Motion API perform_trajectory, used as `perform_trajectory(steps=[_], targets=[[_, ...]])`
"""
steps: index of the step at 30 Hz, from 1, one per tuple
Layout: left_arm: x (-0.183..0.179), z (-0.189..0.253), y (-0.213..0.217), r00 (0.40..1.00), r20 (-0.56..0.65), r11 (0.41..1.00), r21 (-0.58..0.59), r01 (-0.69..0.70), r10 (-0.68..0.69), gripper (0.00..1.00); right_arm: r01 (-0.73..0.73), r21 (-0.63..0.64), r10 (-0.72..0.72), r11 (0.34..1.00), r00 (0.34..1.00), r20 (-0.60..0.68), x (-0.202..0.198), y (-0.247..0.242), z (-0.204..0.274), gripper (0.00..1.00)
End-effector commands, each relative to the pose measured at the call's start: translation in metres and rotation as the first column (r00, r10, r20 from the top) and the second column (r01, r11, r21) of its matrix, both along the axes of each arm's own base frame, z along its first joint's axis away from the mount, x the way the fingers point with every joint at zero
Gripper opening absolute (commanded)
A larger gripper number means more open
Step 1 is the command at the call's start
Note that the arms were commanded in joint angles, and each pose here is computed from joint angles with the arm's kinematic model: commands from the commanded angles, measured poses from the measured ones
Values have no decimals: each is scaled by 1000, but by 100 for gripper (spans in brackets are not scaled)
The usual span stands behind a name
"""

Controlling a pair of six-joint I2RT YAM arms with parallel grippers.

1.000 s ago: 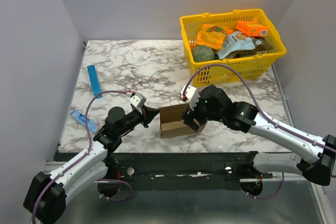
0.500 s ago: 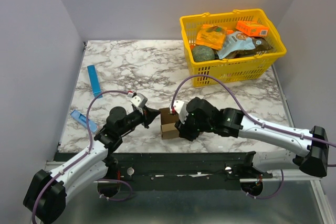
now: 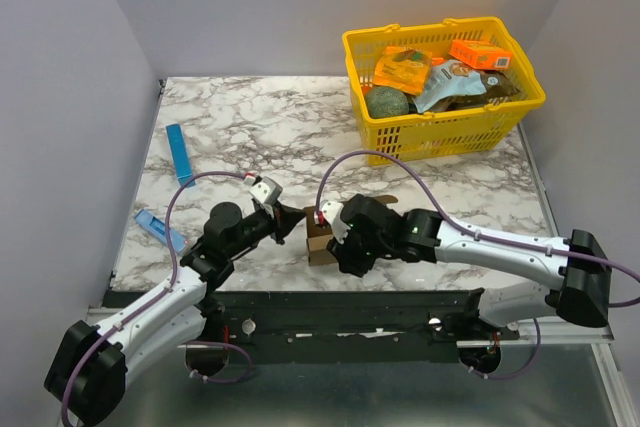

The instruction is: Fold the paper box

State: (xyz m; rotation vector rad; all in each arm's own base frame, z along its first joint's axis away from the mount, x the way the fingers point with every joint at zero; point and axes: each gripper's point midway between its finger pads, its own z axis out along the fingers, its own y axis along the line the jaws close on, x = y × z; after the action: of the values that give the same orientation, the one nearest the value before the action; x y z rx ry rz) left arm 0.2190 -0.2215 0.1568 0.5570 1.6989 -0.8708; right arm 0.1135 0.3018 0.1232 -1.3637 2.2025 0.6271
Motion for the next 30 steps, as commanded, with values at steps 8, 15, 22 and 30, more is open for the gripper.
perform_trajectory(steps=[8,15,22,30], targets=[[-23,7,-21,991,17,991,3,132,-132,0,213,-20,-204,977,957,206,56,5,10,41],[-31,6,-29,984,4,984,14,179,-179,0,253,-13,-243,967,942,231,70,3,9,42],[-43,9,-41,967,-14,967,-6,253,-253,0,296,3,-287,955,924,255,84,6,9,42],[-29,3,-29,989,-3,988,50,148,-148,0,297,58,-301,953,919,254,83,4,27,49]])
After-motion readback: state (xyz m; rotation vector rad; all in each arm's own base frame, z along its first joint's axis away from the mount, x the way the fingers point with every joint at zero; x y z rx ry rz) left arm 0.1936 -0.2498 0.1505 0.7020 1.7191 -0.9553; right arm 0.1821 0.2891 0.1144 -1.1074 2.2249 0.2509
